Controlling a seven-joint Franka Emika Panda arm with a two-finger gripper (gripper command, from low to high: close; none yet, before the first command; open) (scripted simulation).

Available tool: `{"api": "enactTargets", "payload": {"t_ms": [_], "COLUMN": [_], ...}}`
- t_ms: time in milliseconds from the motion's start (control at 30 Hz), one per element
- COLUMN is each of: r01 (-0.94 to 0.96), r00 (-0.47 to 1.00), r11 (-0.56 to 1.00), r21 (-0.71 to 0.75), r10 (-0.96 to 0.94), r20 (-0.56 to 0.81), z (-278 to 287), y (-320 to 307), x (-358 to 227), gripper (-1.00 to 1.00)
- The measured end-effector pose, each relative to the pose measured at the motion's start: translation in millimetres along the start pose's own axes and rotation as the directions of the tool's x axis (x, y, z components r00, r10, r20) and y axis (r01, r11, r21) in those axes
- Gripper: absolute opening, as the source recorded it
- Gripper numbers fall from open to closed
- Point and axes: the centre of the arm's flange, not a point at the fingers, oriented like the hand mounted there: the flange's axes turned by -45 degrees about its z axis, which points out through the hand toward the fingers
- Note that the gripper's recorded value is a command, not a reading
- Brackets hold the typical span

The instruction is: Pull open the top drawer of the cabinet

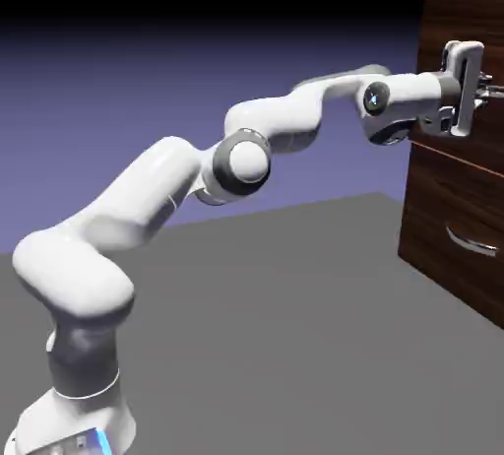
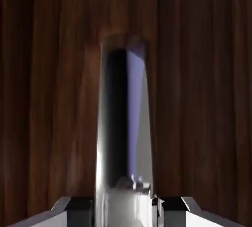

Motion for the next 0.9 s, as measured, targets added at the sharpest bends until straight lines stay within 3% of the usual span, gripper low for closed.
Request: {"api": "enactTargets", "payload": {"t_ms": [900], "r01": [0.0], "r00": [1.0], "r11": [1.0], "r21": [-0.001], "r10": [0.0], "r20": [0.0], "z": [-39], "y": [0], "x": [0], "gripper": [-1.0]}}
